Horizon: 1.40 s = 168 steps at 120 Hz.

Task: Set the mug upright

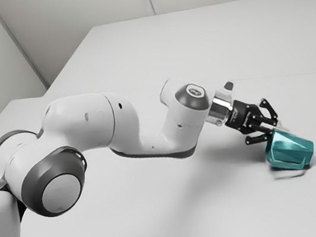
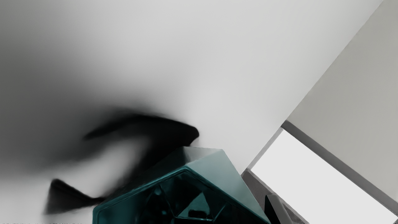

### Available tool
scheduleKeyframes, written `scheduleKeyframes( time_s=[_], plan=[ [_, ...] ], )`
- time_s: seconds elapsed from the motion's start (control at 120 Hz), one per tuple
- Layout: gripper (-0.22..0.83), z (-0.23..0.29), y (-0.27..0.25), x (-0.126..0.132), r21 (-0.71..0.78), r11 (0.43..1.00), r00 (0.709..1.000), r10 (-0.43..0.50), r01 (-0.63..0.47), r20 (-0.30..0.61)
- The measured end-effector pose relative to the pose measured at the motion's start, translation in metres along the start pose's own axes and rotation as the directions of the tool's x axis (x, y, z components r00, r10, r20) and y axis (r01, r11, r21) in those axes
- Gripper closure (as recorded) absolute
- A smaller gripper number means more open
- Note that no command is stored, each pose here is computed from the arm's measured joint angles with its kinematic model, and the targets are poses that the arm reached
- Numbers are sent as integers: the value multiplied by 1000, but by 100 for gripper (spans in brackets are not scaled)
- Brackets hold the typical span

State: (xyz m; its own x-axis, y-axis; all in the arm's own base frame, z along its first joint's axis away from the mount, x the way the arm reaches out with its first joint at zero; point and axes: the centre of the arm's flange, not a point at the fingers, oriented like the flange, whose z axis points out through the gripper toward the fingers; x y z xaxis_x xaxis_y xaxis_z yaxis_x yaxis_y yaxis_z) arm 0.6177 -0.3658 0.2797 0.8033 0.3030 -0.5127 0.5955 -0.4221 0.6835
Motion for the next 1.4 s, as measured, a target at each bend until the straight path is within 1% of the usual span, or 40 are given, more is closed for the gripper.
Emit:
scheduleKeyframes(
  time_s=[0.108,0.333,0.433,0.533,0.617,0.717,0.808,0.9,0.967,1.075,1.15,1.242,1.4],
  plan=[
    [75,0,3,-1,2,1000,1000,9,-9,-1],
    [77,1,2,-1,10,1000,1000,11,-11,-2],
    [78,-11,16,-10,48,996,997,77,-76,-24],
    [78,-33,36,-25,122,975,979,195,-186,-63],
    [78,-54,51,-39,217,933,945,313,-287,-94],
    [78,-83,61,-48,336,868,895,428,-367,-127],
    [78,-110,62,-47,448,798,847,510,-402,-148],
    [78,-137,62,-48,550,724,804,575,-416,-149],
    [78,-154,64,-49,607,676,782,608,-418,-139],
    [78,-190,62,-49,678,619,763,633,-396,-133],
    [78,-221,62,-51,718,588,755,642,-372,-135],
    [78,-248,53,-55,755,561,762,635,-340,-128],
    [78,-273,30,-59,798,524,779,616,-299,-113]
  ],
)
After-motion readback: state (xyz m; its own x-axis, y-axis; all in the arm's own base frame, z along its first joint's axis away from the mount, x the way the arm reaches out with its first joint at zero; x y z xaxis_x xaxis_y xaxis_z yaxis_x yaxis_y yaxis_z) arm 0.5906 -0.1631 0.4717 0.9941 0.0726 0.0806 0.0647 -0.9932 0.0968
